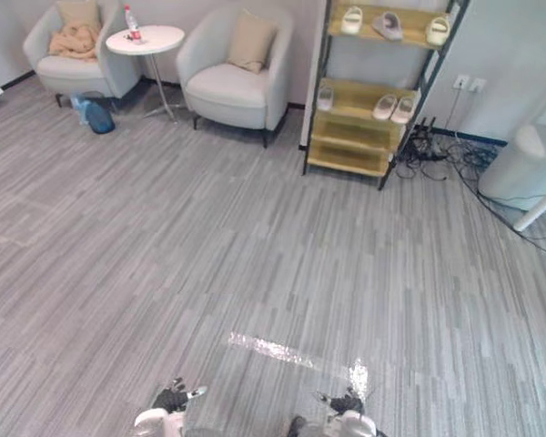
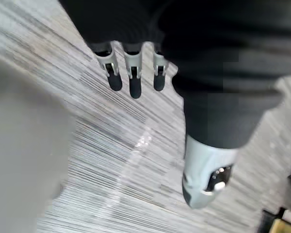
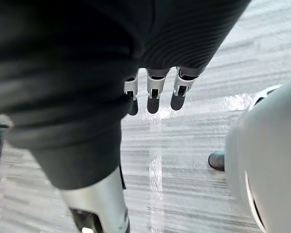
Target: Pick up cushions and gather them together orderly.
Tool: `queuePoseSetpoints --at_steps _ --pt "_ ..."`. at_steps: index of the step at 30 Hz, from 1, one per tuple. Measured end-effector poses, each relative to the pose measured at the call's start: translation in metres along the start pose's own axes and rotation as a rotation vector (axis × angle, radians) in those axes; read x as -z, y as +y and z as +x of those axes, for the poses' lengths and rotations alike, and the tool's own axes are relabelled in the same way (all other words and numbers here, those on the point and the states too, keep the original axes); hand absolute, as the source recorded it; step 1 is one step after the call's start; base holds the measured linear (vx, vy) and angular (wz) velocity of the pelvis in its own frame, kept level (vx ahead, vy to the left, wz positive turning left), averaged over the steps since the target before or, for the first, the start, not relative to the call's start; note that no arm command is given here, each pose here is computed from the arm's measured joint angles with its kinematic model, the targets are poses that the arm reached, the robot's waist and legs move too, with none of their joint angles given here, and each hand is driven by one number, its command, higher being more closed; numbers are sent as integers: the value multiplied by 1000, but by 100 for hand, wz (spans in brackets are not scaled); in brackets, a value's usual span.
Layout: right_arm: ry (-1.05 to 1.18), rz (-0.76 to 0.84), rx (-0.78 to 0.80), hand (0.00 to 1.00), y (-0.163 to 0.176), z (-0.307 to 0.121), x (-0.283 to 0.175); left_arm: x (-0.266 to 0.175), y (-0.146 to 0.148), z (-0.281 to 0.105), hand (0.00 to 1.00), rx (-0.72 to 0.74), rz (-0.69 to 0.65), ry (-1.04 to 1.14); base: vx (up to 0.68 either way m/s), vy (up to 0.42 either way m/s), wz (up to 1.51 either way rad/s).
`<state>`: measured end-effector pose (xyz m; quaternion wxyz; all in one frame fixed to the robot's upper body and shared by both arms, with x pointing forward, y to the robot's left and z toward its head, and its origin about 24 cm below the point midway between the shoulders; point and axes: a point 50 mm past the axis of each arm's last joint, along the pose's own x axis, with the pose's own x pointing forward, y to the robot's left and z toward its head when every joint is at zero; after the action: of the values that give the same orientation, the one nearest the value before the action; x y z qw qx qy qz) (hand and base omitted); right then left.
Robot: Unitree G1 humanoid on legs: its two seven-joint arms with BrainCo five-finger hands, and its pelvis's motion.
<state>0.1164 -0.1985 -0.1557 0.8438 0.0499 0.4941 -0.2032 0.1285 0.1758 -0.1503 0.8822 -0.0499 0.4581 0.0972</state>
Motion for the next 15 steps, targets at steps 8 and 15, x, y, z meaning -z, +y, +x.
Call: queuePoseSetpoints --at_steps 8,15 --pt "12 5 -11 0 6 0 1 -5 -1 1 0 11 32 -19 206 118 -42" --pt "42 16 -22 0 11 -4 12 -1 1 0 0 7 32 -4 134 16 0"
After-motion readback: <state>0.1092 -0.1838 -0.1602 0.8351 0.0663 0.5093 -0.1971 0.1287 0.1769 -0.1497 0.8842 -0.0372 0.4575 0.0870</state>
